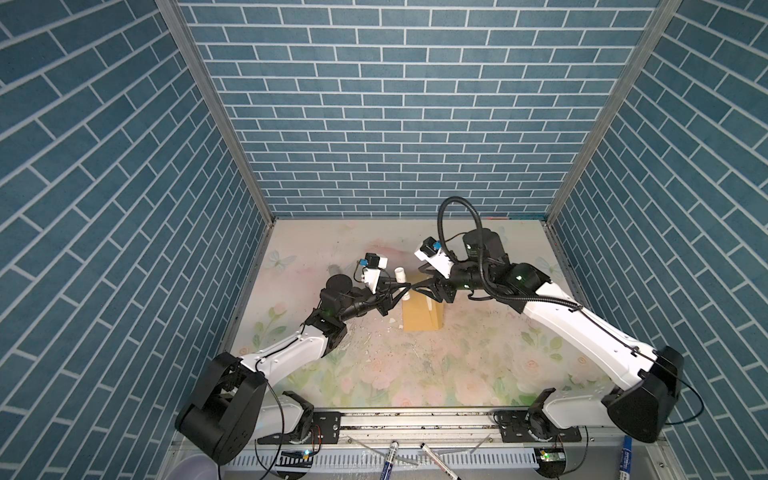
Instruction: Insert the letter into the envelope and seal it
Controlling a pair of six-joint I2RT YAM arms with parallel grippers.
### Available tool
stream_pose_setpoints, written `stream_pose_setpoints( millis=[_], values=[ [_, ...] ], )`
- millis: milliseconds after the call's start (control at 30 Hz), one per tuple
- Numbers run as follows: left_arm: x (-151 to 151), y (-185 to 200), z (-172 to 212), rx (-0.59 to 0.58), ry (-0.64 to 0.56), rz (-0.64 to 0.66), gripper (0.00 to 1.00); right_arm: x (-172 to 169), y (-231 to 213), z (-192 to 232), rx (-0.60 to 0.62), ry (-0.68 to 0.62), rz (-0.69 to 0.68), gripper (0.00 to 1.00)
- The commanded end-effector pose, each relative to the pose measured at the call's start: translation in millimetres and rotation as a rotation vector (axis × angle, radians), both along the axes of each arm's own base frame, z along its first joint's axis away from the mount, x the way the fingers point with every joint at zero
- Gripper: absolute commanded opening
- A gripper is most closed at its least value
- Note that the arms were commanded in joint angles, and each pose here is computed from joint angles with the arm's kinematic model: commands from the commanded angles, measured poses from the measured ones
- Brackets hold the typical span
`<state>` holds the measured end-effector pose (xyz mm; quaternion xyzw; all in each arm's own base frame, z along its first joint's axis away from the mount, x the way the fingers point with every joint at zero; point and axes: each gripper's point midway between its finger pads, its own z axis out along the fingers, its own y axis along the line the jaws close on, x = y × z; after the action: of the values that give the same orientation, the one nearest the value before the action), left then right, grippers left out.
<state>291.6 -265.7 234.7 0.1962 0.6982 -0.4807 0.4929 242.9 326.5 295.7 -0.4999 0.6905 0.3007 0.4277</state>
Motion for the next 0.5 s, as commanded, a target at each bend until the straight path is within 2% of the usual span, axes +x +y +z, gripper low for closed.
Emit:
stream_pose_setpoints(
  millis=[0, 133, 267, 467],
  values=[
    [20.0, 23.6, 26.1, -0.131, 0.026, 0.209, 0.00, 16.3, -5.7, 19.1, 0.111, -0.121, -0.112, 0.62],
    [26.8, 37.2, 31.1, -0.216, 0.112, 0.351, 0.00, 24.5, -8.7, 6.2, 0.156, -0.164, -0.168, 0.66],
    [31.3, 49.9, 31.6, -0.316, 0.217, 0.445, 0.00, 26.4, -1.6, -2.3, 0.226, -0.241, -0.166, 0.67],
    [34.7, 53.3, 26.8, -0.380, 0.331, 0.485, 0.00, 23.1, 19.6, -13.0, 0.270, -0.351, -0.137, 0.66]
  ],
)
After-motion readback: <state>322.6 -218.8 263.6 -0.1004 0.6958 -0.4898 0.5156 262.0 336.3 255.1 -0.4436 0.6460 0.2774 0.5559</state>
